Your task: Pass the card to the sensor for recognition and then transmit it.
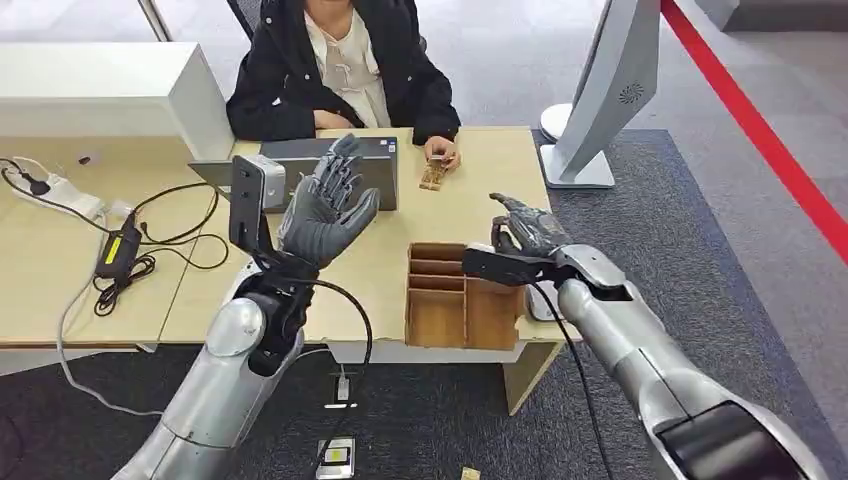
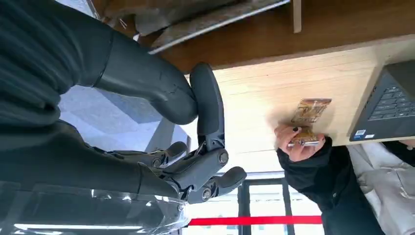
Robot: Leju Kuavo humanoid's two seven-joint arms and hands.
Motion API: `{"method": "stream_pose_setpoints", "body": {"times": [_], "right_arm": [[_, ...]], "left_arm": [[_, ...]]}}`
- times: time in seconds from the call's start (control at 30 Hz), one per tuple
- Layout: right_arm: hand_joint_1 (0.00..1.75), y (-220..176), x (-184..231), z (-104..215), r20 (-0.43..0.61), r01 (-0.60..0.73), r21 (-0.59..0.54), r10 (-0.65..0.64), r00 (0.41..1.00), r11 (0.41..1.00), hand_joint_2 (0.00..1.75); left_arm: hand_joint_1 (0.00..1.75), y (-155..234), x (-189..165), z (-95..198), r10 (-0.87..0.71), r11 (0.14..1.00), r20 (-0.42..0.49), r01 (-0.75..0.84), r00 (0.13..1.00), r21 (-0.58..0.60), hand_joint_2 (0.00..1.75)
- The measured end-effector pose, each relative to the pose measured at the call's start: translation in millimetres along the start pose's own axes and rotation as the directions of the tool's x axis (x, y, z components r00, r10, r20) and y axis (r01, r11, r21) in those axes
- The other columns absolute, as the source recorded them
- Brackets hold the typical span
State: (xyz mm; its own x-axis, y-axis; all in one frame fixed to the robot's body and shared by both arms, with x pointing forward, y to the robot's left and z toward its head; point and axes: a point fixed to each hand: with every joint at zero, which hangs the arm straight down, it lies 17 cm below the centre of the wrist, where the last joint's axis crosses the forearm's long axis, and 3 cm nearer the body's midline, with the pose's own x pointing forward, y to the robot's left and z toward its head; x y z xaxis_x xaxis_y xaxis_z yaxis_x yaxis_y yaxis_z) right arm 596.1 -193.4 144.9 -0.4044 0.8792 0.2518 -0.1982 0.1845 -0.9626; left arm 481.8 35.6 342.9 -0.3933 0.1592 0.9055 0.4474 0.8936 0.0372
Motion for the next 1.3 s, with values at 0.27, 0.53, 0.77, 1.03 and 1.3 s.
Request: {"method": "stream_pose_setpoints", "body": {"times": [0.27, 0.53, 0.77, 1.03, 1.3], "right_arm": [[0.42, 2, 5, -3, 0.000, 0.001, 0.000, -0.001, 1.000, 1.000, 1.75], [0.00, -7, 9, -7, 0.006, -0.007, -0.027, 0.007, 1.000, 1.000, 1.75], [0.00, -15, 6, -8, -0.005, 0.003, -0.055, -0.003, 1.000, 0.998, 1.75], [0.00, -15, 2, -7, -0.020, 0.008, -0.061, -0.009, 1.000, 0.998, 1.75], [0.00, -14, -5, -5, -0.039, 0.020, -0.072, -0.023, 0.999, 0.997, 1.75]], "left_arm": [[0.00, 0, 0, 0, 0.000, 1.000, 0.001, 0.000, 1.000, 0.000, 1.75], [0.00, 1, 1, 0, 0.000, 1.000, 0.003, 0.000, 1.000, 0.004, 1.75], [0.00, 1, 1, 0, 0.001, 1.000, 0.003, -0.001, 1.000, 0.005, 1.75], [0.00, 0, 1, 0, 0.002, 1.000, 0.003, -0.002, 1.000, 0.002, 1.75], [0.00, -1, 0, 0, 0.003, 1.000, 0.001, -0.003, 1.000, -0.004, 1.75]]}}
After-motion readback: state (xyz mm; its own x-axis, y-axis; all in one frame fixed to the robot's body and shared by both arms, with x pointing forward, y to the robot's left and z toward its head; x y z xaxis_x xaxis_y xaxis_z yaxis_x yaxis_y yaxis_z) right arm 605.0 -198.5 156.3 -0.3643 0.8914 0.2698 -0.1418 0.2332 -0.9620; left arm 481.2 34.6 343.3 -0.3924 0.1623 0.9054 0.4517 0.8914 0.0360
